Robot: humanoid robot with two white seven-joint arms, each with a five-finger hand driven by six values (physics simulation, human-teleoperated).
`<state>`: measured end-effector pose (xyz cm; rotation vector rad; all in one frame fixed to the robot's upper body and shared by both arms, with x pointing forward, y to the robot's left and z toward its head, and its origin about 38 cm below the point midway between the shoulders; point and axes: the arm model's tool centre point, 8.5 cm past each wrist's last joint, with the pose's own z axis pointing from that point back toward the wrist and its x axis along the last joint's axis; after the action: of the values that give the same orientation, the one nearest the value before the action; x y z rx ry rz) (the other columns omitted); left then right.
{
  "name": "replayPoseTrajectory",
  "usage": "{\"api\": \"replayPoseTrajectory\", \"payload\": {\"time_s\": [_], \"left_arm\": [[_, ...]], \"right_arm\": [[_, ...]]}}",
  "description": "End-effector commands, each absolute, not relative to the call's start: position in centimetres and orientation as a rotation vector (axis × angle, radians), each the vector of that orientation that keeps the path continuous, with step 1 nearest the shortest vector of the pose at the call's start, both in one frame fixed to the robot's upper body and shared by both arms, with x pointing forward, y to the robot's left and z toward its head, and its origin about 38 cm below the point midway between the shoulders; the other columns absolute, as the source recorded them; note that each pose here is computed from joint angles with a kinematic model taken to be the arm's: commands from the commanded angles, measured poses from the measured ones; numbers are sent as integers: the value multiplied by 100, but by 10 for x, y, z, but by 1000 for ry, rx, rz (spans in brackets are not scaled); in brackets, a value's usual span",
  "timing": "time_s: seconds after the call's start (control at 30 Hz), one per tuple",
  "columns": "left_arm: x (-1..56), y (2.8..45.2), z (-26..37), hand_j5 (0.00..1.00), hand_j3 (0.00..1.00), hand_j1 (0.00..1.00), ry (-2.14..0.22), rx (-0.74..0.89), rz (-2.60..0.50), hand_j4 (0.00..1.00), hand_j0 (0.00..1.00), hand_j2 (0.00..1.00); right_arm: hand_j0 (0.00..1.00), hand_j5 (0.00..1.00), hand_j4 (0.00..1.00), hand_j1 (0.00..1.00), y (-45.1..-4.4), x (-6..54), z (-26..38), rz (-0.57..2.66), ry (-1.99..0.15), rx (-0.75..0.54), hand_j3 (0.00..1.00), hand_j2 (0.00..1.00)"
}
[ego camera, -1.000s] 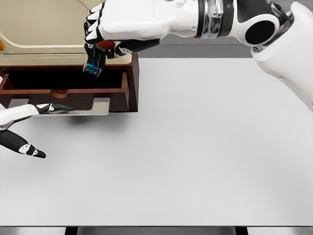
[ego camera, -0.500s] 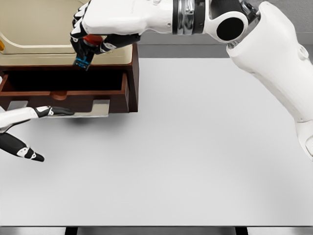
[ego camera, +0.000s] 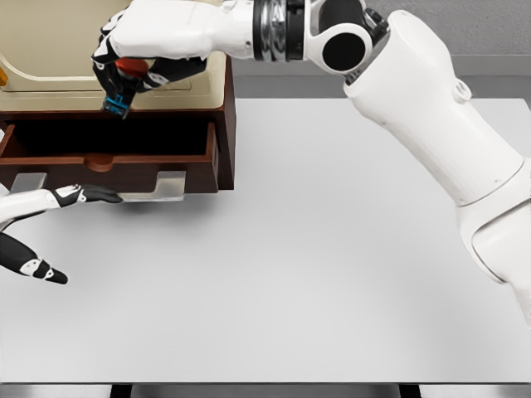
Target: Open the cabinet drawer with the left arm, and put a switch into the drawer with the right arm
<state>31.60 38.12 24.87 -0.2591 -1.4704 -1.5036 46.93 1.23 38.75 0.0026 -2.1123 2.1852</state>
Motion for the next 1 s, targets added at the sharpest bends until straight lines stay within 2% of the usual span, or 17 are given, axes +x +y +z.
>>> {"api": "replayPoseTrajectory", "payload": {"time_s": [0.0, 0.17, 0.37, 0.5, 0.63, 0.83, 0.87, 0.97], "left_arm": [[315, 383, 251, 100, 100, 100, -1465, -255, -1502, 100, 100, 100], [313, 387, 255, 100, 100, 100, -1449, -241, -1512, 100, 100, 100], [314, 390, 259, 100, 100, 100, -1448, -222, -1514, 100, 100, 100], [317, 391, 266, 100, 100, 100, -1469, -200, -1517, 100, 100, 100], [319, 391, 270, 100, 100, 100, -1480, -192, -1518, 100, 100, 100], [319, 392, 271, 100, 100, 100, -1483, -187, -1518, 100, 100, 100], [319, 392, 271, 100, 100, 100, -1483, -187, -1518, 100, 100, 100], [318, 391, 270, 100, 100, 100, -1481, -191, -1518, 100, 100, 100]], "right_arm": [[39, 39, 39, 39, 17, 469, 396, 2168, -2144, -32, 39, 39], [39, 39, 39, 39, 18, 472, 402, 2183, -2148, -131, 39, 39], [40, 40, 40, 40, 30, 470, 398, 2194, -2143, -136, 40, 40], [57, 57, 57, 57, 38, 466, 394, 2191, -2155, -102, 57, 57], [65, 65, 65, 65, 43, 464, 389, 2185, -2155, -77, 65, 65], [69, 69, 69, 69, 43, 465, 386, 2185, -2145, -76, 69, 69], [74, 74, 74, 74, 43, 465, 386, 2183, -2145, -75, 74, 74], [74, 74, 74, 74, 43, 465, 385, 2179, -2147, -71, 74, 74]]}}
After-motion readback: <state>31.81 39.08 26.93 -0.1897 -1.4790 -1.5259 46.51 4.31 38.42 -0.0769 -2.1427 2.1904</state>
